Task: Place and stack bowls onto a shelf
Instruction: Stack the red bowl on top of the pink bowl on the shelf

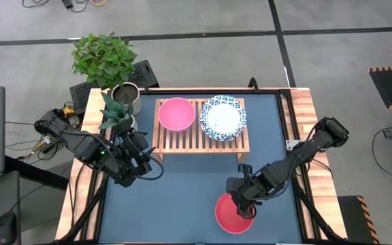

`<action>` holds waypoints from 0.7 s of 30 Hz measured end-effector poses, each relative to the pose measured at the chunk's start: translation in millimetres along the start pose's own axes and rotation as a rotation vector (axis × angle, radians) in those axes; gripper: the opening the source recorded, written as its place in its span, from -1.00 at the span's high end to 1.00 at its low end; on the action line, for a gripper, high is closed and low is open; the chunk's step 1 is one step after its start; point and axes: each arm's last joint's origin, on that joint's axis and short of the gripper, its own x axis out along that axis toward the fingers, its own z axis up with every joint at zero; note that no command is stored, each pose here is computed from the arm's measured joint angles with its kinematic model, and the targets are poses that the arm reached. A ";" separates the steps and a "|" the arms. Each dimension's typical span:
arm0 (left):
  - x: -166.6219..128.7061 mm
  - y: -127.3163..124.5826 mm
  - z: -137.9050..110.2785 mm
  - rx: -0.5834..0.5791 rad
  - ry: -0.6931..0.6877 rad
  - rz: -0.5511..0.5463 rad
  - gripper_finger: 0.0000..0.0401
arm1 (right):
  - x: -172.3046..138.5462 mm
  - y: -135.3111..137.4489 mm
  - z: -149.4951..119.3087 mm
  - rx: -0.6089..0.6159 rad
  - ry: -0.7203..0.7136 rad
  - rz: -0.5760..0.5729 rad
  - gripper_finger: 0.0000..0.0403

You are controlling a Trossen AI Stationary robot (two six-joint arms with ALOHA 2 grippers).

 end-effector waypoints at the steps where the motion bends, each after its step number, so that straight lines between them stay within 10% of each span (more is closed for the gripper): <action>1: 0.0 0.0 0.0 0.000 0.000 0.000 -0.25 | -2.8 0.4 1.3 -0.008 0.000 0.000 0.87; 21: 0.0 -0.2 -0.3 0.012 0.008 -0.007 -0.25 | -80.3 -22.9 58.3 -0.240 -0.108 0.012 0.87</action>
